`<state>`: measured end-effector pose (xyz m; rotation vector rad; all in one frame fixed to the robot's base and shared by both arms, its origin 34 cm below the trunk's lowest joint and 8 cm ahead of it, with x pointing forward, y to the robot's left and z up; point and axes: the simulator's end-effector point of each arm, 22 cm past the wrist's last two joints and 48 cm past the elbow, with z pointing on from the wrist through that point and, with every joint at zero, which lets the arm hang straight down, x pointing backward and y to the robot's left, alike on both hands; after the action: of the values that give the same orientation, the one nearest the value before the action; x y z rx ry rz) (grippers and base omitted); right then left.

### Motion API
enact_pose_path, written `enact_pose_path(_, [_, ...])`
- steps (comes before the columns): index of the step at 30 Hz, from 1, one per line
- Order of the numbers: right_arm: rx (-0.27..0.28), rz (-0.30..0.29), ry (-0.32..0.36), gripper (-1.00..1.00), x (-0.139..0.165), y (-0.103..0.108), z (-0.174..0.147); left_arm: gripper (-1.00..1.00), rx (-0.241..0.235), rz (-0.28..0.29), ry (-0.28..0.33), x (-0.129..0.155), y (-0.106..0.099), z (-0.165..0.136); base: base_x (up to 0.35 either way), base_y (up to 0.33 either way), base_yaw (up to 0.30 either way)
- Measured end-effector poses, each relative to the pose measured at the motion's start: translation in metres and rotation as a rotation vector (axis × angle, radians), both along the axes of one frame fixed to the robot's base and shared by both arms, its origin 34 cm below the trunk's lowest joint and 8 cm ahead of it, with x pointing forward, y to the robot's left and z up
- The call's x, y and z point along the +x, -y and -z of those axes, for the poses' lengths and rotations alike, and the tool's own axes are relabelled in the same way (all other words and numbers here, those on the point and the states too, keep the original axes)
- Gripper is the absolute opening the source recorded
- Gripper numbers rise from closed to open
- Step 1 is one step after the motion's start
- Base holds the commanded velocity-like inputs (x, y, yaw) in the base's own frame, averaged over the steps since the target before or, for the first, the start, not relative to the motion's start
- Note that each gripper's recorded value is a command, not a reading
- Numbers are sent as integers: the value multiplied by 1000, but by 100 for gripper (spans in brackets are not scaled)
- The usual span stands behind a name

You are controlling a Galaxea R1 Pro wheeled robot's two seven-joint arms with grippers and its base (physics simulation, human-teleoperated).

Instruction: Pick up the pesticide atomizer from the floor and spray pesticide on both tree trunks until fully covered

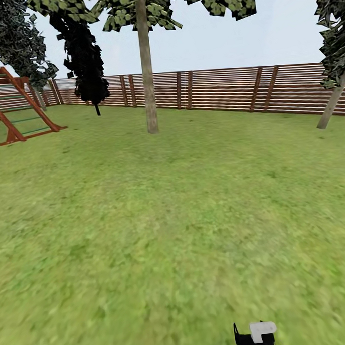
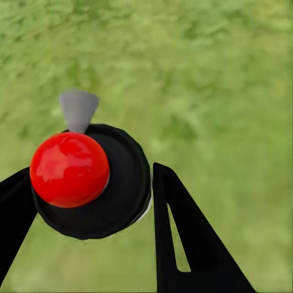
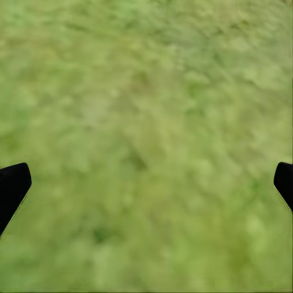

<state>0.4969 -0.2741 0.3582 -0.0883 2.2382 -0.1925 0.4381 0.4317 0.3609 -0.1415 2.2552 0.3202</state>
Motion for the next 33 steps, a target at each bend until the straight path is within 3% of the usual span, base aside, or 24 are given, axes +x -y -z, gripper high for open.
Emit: enact_pose_path(33, [0, 0, 0, 100, 0, 0, 0, -100, 0, 0, 0, 0, 0, 0, 340, 0, 0])
